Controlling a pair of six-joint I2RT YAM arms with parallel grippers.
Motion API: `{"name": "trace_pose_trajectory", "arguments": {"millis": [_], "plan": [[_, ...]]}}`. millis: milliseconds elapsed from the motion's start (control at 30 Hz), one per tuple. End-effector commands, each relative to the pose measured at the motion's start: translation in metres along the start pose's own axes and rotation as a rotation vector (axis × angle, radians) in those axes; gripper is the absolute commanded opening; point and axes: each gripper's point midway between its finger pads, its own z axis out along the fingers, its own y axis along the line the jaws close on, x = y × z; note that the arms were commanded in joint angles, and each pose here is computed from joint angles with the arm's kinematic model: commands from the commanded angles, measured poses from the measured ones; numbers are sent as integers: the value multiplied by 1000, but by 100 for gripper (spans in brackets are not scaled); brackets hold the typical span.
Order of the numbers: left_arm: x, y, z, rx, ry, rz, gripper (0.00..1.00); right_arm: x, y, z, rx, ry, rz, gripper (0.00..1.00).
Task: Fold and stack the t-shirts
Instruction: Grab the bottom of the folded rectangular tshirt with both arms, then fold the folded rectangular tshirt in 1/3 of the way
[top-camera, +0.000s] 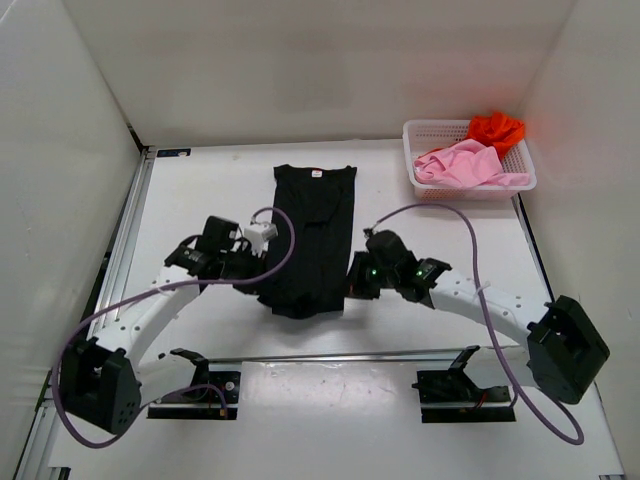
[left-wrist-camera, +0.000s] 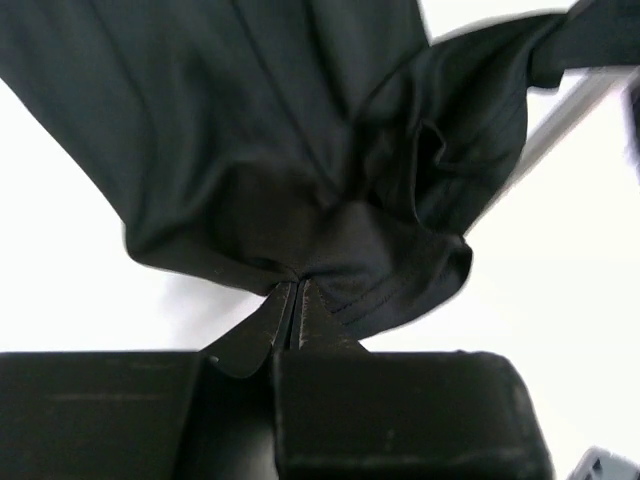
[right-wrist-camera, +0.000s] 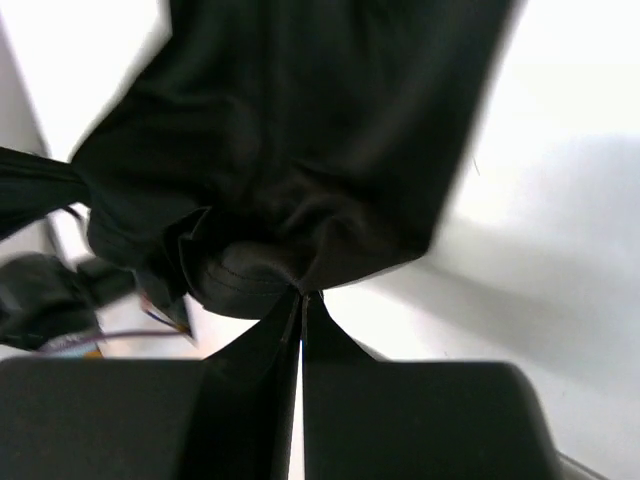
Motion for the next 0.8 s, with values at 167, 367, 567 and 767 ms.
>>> {"name": "trace_pose_trajectory", "arguments": {"millis": [167, 367, 567, 767], "plan": [[-96, 41, -17, -62, -109, -72, 10, -96, 20, -12, 9, -79, -112, 0], [-136, 69, 9, -29, -75, -123, 10, -147, 19, 12, 28, -60, -115, 0], [-168, 94, 40, 7, -53, -149, 10, -181, 9, 25, 46, -67, -75, 0], [-187, 121, 58, -2, -55, -168, 10, -195, -17, 40, 88, -57, -23, 0]]}}
